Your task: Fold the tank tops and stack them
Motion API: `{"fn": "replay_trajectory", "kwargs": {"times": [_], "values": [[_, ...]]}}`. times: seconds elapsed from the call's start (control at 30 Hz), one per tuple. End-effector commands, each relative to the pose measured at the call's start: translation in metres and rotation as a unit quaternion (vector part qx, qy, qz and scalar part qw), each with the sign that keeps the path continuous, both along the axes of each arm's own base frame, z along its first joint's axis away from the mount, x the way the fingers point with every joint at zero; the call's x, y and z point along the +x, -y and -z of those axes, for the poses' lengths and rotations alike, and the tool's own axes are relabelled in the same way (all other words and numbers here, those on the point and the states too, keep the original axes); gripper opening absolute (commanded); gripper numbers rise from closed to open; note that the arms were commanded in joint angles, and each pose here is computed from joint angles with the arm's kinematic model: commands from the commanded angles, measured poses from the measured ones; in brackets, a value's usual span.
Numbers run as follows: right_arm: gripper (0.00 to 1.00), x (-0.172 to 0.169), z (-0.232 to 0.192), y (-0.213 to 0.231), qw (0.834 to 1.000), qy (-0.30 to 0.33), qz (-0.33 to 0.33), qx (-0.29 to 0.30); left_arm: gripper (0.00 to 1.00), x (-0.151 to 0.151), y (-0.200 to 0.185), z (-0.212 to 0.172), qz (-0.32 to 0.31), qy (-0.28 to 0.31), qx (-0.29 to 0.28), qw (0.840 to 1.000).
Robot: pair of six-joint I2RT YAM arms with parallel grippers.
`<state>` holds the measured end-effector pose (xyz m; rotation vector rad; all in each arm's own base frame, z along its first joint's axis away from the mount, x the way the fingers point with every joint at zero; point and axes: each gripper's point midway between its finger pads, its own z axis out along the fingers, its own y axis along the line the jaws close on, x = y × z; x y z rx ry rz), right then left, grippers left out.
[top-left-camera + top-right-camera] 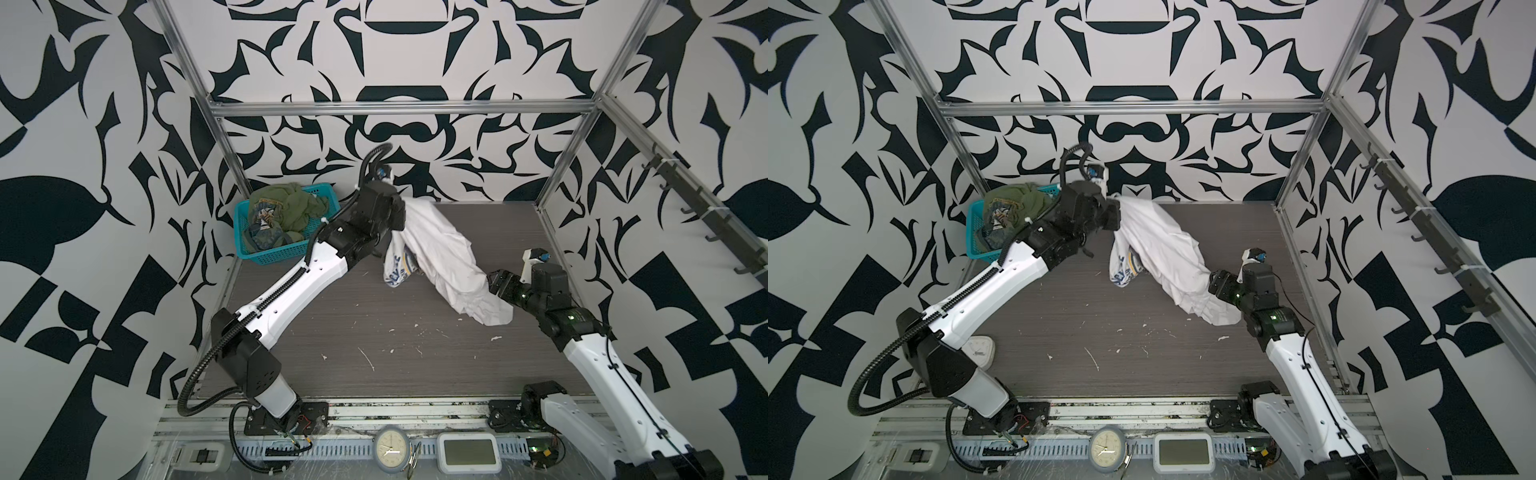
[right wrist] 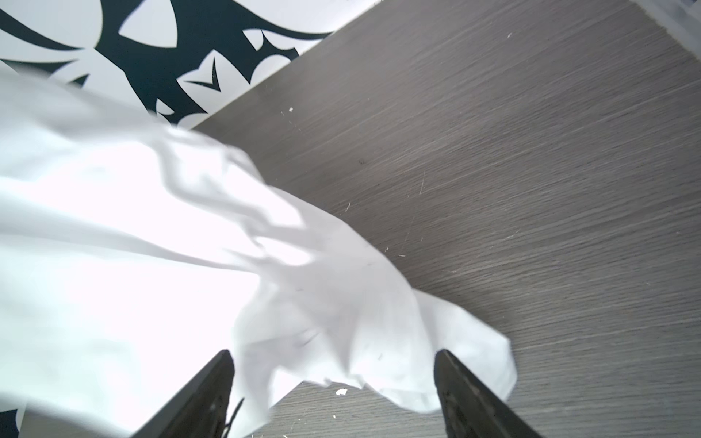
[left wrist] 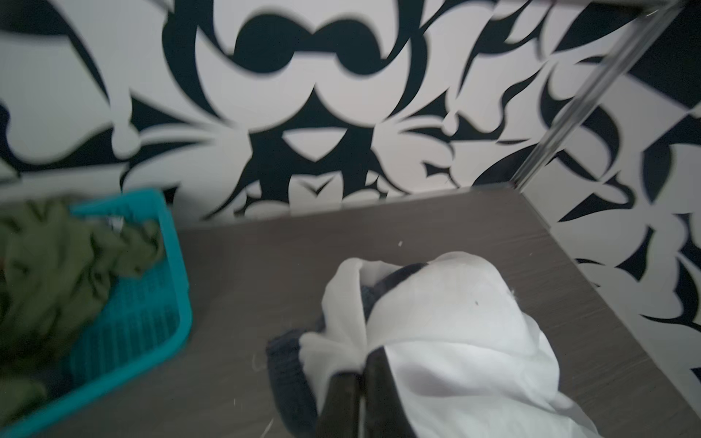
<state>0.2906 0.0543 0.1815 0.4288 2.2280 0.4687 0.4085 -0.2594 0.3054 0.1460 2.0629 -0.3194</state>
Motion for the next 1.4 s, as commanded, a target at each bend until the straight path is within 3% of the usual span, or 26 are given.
{"fn": "replay_trajectory", "kwargs": {"times": [0.0,0.03,0.13,0.23,0.33,0.47,0.6,0.9,1.07,1.23,1.37], "values": [[0.84,0.006,-0.005,-0.006,1.000,0.004,-0.016,0.001,0.01,-0.003,-0.041,0.085,-0.078,-0.113,-0.071,0.988],[0.84,0.007,-0.001,-0.007,1.000,-0.003,-0.019,0.002,0.07,-0.011,-0.048,0.113,-0.085,-0.151,-0.069,0.982],[0.84,0.005,0.011,-0.013,0.999,-0.024,-0.029,0.010,0.49,-0.042,-0.060,0.173,-0.075,-0.238,-0.050,0.967],[0.83,0.003,0.023,-0.024,0.998,-0.045,-0.044,0.025,0.70,-0.061,-0.069,0.185,-0.068,-0.264,-0.028,0.962],[0.81,0.001,0.034,-0.043,0.995,-0.059,-0.061,0.045,0.81,-0.063,-0.080,0.176,-0.071,-0.259,-0.043,0.962],[0.77,0.002,0.043,-0.076,0.992,-0.071,-0.091,0.059,0.84,-0.054,-0.099,0.165,-0.083,-0.242,-0.092,0.962],[0.71,0.008,0.053,-0.094,0.989,-0.084,-0.093,0.074,0.84,-0.050,-0.114,0.167,-0.109,-0.235,-0.102,0.961],[0.62,0.027,0.093,-0.087,0.987,-0.145,-0.031,0.055,0.93,-0.056,-0.139,0.177,-0.151,-0.218,-0.122,0.956],[0.58,0.034,0.104,-0.099,0.984,-0.153,-0.043,0.077,0.95,-0.061,-0.148,0.183,-0.162,-0.212,-0.118,0.956],[0.49,0.043,0.108,-0.114,0.981,-0.155,-0.061,0.102,0.96,-0.064,-0.153,0.189,-0.171,-0.213,-0.111,0.956],[0.35,0.048,0.109,-0.117,0.980,-0.158,-0.067,0.098,0.96,-0.064,-0.156,0.191,-0.177,-0.211,-0.110,0.955]]}}
